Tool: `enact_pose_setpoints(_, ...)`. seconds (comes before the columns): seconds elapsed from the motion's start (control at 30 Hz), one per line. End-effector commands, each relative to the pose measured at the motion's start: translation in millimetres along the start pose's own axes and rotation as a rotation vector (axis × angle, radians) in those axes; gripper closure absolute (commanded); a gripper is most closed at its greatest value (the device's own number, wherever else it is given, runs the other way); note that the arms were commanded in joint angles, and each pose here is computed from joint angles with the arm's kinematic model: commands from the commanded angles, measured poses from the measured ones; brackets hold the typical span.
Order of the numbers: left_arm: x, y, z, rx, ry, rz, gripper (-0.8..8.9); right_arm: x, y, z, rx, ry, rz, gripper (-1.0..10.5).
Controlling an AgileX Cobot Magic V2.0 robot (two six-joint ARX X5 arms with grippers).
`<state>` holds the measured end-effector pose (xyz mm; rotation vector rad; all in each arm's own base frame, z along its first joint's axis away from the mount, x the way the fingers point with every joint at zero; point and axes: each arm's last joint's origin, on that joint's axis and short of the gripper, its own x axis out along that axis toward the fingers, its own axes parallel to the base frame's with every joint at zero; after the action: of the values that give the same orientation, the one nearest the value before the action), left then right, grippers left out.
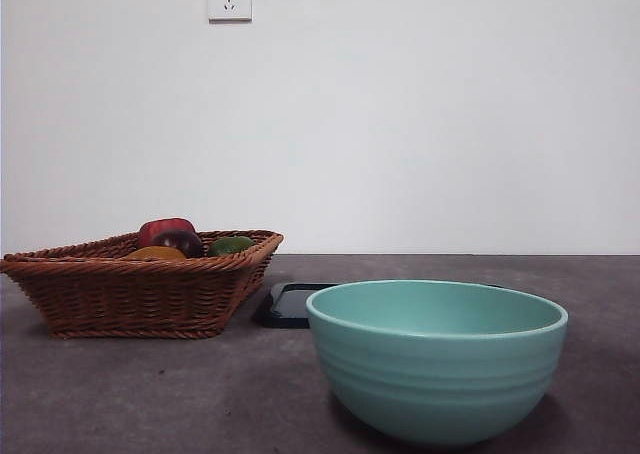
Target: Pick up the wifruite, put it on the bowl, pick up the plate, put it on desk
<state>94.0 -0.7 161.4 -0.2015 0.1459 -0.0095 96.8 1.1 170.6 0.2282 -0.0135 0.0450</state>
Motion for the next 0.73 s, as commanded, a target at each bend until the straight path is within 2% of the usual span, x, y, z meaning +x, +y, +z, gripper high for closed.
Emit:
enact_pose_setpoints(0.03,-4.3,-3.3,14.6,-0.057,-0.049,-0.012,7.98,-1.5,3.0,12.0,0.104,0.007,0.005,9.4)
enact_pose_setpoints(0.2,-11.4,-9.1,42.2,-0.066,-0.110,-0.028,7.98,-1.5,9.3,38.4,0.115,0.022,0.006,9.4)
enact_pose_setpoints(0.33,-16.9,-17.2,68.5,-0.072,-0.105,-0.061,7.98,0.1,16.8,66.9,0.142,0.063,0.024,9.4)
enact_pose_setpoints(0.53,-25.5,-31.2,96.0,-0.065,-0.021,-0.184,7.98,1.0,31.8,109.9,0.156,0.181,0.167,9.4)
enact_pose_setpoints(0.73,-30.7,-42.4,123.4,-0.035,0.057,-0.324,7.98,6.8,45.0,137.9,0.179,0.317,0.297,9.4)
